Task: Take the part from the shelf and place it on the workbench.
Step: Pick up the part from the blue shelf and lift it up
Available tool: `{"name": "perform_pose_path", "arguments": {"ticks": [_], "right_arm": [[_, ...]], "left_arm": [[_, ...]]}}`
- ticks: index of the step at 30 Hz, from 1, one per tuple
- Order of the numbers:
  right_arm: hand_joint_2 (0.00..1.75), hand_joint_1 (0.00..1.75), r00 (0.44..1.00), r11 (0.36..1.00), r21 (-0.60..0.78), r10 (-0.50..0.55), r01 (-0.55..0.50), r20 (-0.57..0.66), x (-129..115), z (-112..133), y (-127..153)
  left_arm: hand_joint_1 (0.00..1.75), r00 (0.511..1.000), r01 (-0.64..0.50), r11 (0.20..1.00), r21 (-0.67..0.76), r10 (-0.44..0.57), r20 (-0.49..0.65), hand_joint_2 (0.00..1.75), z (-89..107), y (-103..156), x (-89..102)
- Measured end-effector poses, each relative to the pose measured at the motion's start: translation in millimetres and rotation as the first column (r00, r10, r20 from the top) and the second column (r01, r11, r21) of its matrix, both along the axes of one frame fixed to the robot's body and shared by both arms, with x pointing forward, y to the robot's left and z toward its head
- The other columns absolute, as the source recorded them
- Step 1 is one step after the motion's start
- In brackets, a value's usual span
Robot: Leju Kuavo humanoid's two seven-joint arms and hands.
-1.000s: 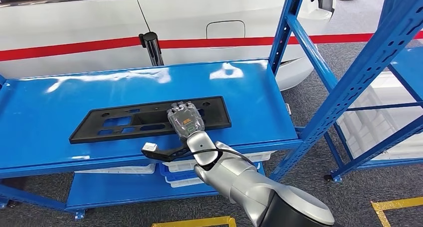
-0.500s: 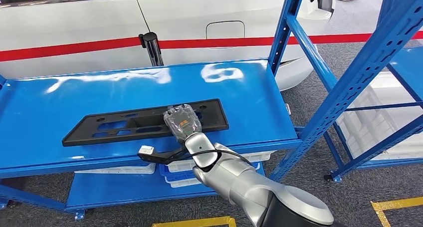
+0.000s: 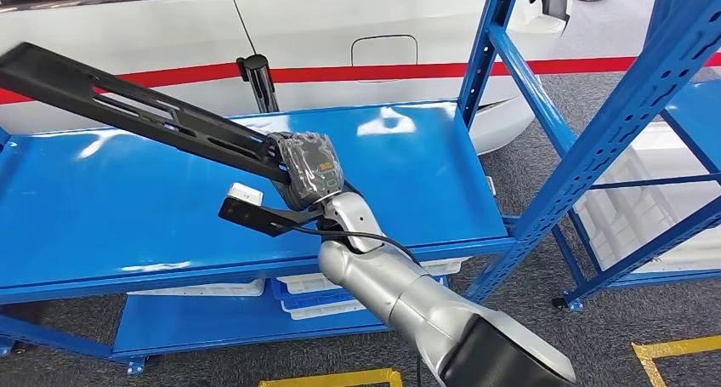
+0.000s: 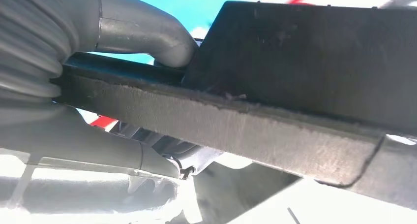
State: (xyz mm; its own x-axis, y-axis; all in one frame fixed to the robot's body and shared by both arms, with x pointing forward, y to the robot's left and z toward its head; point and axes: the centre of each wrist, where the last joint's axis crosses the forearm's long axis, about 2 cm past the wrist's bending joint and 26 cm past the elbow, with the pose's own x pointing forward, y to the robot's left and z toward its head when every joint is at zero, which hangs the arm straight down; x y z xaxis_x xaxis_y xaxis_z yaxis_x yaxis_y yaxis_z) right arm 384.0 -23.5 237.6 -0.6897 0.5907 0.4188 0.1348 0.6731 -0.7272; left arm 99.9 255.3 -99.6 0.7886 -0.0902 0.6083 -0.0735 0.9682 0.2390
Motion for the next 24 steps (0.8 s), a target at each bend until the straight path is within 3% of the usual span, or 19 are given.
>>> {"name": "perform_pose_path", "arguments": {"ticks": [6,12,16,24], "right_arm": [[1.75,1.75,0.996,0.93,0.359,0.087,-0.081,-0.001,6,43,-12],[1.75,1.75,0.968,0.744,0.647,0.248,-0.17,-0.03,0,62,-39],[1.75,1.75,0.966,0.68,0.708,0.26,-0.189,0.008,-4,69,-55],[1.75,1.75,0.971,0.644,0.739,0.234,-0.198,0.056,-9,75,-72]], "left_arm": [[0.0,0.999,-0.038,0.999,0.02,0.038,-0.011,0.0,-1.8,2,-8.6],[0.0,0.998,-0.06,0.998,0.024,0.061,-0.027,0.0,-4.1,3,-20.3],[0.0,0.997,-0.064,0.998,0.024,0.064,-0.03,0.0,-4.6,3,-23.1],[0.0,0.997,-0.069,0.997,0.024,0.07,-0.031,0.0,-4.8,3,-23.9]]}}
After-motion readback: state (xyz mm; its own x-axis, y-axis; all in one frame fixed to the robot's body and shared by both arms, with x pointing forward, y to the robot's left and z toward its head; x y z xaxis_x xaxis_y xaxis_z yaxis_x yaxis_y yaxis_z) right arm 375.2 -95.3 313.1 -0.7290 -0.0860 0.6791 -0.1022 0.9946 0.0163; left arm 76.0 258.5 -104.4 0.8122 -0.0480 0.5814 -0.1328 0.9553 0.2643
